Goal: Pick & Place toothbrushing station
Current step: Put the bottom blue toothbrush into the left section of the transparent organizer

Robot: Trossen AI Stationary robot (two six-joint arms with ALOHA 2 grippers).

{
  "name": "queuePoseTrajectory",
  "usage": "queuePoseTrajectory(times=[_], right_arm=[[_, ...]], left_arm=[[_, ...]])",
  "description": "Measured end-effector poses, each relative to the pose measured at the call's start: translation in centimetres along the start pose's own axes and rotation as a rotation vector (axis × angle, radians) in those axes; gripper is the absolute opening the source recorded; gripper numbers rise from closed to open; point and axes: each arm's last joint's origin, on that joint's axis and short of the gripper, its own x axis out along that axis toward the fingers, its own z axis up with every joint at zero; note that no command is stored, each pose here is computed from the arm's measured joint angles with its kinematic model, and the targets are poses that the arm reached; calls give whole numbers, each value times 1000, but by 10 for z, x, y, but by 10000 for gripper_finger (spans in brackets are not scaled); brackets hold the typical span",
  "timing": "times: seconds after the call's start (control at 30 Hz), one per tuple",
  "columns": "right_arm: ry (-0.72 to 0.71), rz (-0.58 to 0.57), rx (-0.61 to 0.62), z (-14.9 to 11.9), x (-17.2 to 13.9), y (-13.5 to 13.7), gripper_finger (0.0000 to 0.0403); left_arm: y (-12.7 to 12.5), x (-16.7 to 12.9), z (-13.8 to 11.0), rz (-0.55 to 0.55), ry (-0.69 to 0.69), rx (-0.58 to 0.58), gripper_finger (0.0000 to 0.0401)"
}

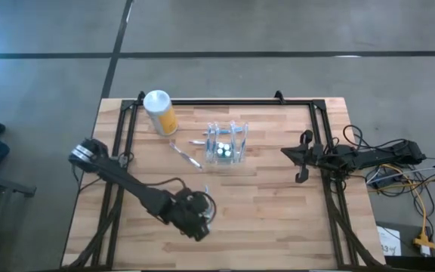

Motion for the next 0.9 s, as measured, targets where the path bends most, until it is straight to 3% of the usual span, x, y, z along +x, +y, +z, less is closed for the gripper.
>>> queuePoseTrajectory(times=[0.17, 0.37, 0.6, 0.9], right_arm=[[-3, 0, -5, 0, 0, 0, 8], [-4, -1, -12, 0, 0, 0, 8], [-3, -1, -13, 0, 0, 0, 8], [3, -1, -3, 0, 0, 0, 8]], left_arm=[[-20, 18, 12, 1, -22, 141, 165], [-20, 60, 7, 78, 28, 283, 129], [-6, 76, -5, 159, 183, 267, 89], [9, 48, -13, 339, 297, 203, 80]])
